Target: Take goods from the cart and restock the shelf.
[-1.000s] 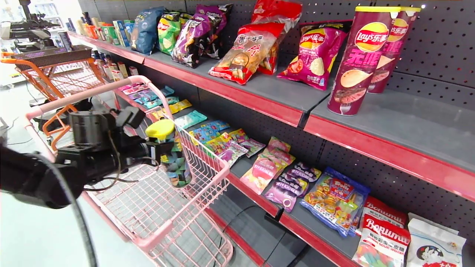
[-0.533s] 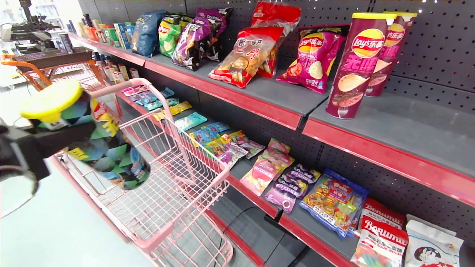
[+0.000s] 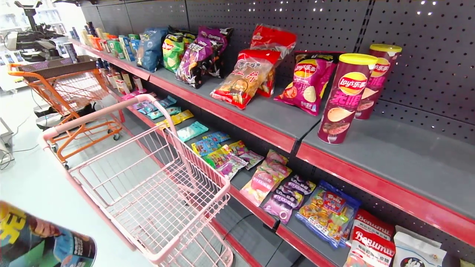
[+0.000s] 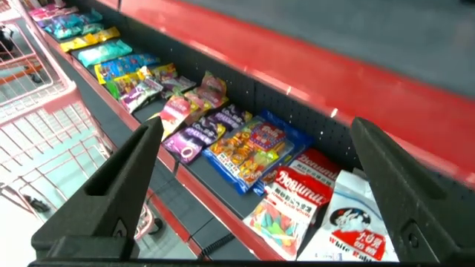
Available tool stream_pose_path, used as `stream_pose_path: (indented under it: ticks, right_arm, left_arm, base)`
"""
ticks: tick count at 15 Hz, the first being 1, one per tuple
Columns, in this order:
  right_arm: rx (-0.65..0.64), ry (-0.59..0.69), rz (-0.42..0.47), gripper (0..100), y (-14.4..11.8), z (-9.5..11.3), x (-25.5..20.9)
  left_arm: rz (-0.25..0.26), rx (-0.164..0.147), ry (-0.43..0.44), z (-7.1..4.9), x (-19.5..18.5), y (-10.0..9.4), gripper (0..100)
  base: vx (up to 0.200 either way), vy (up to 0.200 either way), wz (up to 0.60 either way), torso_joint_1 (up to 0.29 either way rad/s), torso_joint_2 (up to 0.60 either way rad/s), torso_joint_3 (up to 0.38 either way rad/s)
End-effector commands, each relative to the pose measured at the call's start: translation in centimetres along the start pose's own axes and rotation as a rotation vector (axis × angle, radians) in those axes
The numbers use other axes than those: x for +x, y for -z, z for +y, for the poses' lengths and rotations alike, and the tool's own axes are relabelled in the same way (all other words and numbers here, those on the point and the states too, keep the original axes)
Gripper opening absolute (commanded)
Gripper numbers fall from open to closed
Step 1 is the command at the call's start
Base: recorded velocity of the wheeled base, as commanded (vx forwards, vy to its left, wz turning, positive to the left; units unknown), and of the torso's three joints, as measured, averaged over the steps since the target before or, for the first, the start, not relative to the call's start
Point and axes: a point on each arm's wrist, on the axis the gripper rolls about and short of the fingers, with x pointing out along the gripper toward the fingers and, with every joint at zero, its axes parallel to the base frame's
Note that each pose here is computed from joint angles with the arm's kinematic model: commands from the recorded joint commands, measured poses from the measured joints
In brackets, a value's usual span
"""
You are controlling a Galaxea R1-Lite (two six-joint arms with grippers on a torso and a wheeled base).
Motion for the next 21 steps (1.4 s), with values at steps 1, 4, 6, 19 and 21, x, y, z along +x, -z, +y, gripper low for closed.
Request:
stream_pose_path:
  ticks: [1,4,6,19,21]
  right_arm:
    - [0.000,-0.001,0.000,100,0.00,0.00,0.00]
    - [0.000,-0.001,0.000,100,0.00,0.00,0.00]
    - [0.000,0.000,0.000,100,0.00,0.00,0.00]
    - [0.001,-0.008,0.000,100,0.00,0.01,0.00]
    - [0.000,-0.008,0.000,100,0.00,0.01,0.00]
  left_arm:
    - [-0.084,0.019,-0.001,-0.51,-2.24,0.79,0]
    - [-0.078,0.019,-0.001,-0.48,-2.12,0.80,0]
    - [-0.075,0.018,-0.001,-0.48,-2.11,0.96,0]
    - [-0.068,0.032,0.006,-0.46,-1.99,1.10,0]
    - [-0.066,0.032,0.004,-0.45,-1.96,1.09,0]
  base:
    - [0.000,0.000,0.00,0.232,-0.59,-0.359]
    - [0.000,0.000,0.00,0.238,-0.58,-0.351]
    - [0.000,0.000,-0.30,0.185,-0.44,-0.271]
    - [0.000,0.000,-0.60,0.024,-0.05,-0.026]
    - [0.000,0.000,-0.30,0.009,0.00,0.001]
